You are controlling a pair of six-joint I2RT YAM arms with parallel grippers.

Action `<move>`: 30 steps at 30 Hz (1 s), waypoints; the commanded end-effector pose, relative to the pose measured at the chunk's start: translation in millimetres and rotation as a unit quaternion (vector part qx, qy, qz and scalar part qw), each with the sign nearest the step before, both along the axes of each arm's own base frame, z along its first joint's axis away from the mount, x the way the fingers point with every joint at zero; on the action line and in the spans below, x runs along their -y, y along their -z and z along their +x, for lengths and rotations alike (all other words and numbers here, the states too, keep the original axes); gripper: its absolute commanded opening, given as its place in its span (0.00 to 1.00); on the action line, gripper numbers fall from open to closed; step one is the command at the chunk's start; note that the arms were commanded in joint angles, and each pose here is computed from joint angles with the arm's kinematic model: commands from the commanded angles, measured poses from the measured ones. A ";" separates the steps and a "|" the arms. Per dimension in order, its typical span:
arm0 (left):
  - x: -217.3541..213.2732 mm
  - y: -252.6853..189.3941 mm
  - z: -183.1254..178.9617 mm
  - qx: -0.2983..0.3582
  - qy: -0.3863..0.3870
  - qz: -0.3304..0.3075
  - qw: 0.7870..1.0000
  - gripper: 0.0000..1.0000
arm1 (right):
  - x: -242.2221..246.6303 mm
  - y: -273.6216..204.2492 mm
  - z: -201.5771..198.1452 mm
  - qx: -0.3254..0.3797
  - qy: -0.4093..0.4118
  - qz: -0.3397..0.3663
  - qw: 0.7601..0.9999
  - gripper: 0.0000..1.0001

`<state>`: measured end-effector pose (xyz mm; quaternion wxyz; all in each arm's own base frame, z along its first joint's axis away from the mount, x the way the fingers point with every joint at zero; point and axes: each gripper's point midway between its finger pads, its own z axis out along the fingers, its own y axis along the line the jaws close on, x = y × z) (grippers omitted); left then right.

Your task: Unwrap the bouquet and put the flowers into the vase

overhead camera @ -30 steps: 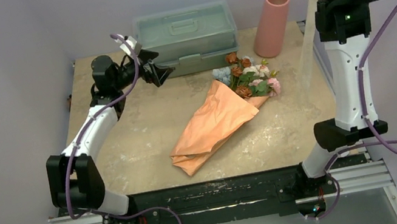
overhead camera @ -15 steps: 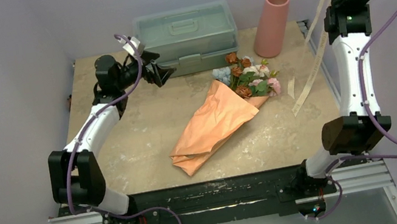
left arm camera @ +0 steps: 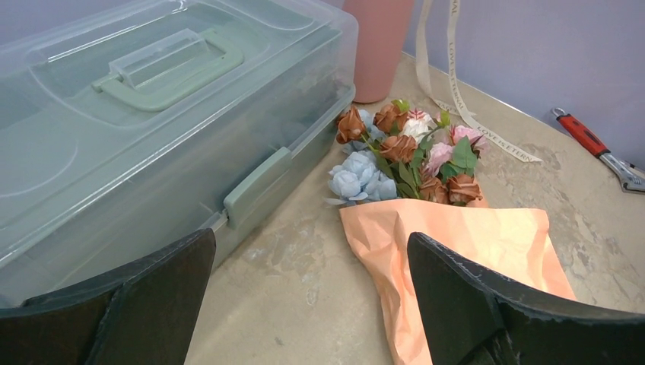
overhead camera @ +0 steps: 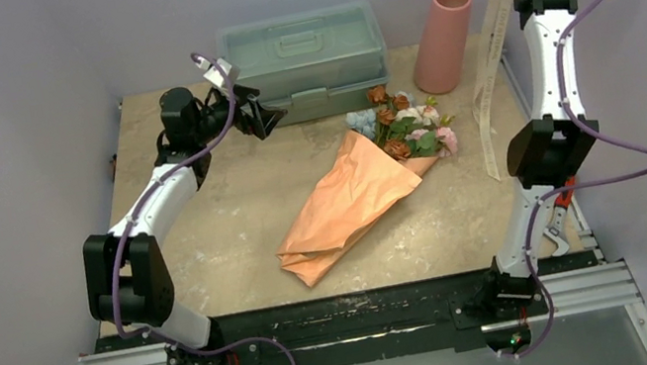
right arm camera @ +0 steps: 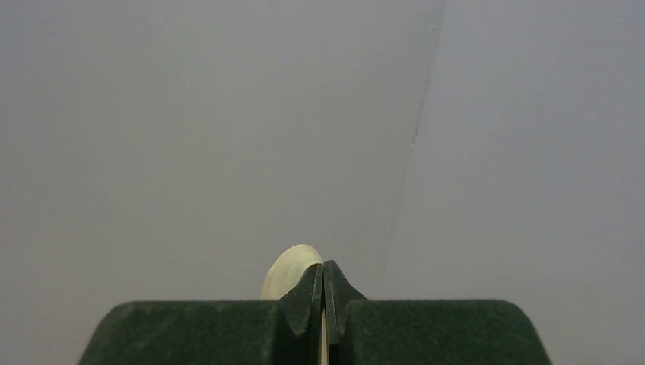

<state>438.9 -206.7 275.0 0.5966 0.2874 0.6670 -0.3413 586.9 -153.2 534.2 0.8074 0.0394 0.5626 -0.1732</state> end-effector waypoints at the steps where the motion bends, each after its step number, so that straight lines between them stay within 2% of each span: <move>1: -0.3 -21.0 4.6 0.033 -0.007 0.004 0.999 0.97 | -22.9 -61.4 -29.0 0.083 -0.050 0.005 0.995 0.00; 7: -1.5 -14.8 6.0 0.020 -0.015 0.001 1.000 0.97 | -13.8 -6.7 -31.0 0.005 -0.041 -0.011 0.999 0.00; 14: -1.0 -4.2 5.5 0.006 -0.012 0.008 1.000 0.95 | -13.7 118.1 -58.5 -0.160 -0.049 -0.003 0.986 0.00; 21: 13.3 11.7 -13.1 0.013 0.033 0.055 0.998 0.94 | -22.1 232.6 -78.2 -0.298 -0.067 0.020 0.952 0.00; 26: 35.9 35.2 -41.2 0.034 0.095 0.125 0.987 0.91 | -20.7 309.1 -68.7 -0.396 -0.079 0.051 0.913 0.00; 30: 55.9 54.3 -65.5 0.021 0.137 0.147 0.979 0.85 | -20.7 342.6 -54.7 -0.446 -0.095 0.059 0.888 0.00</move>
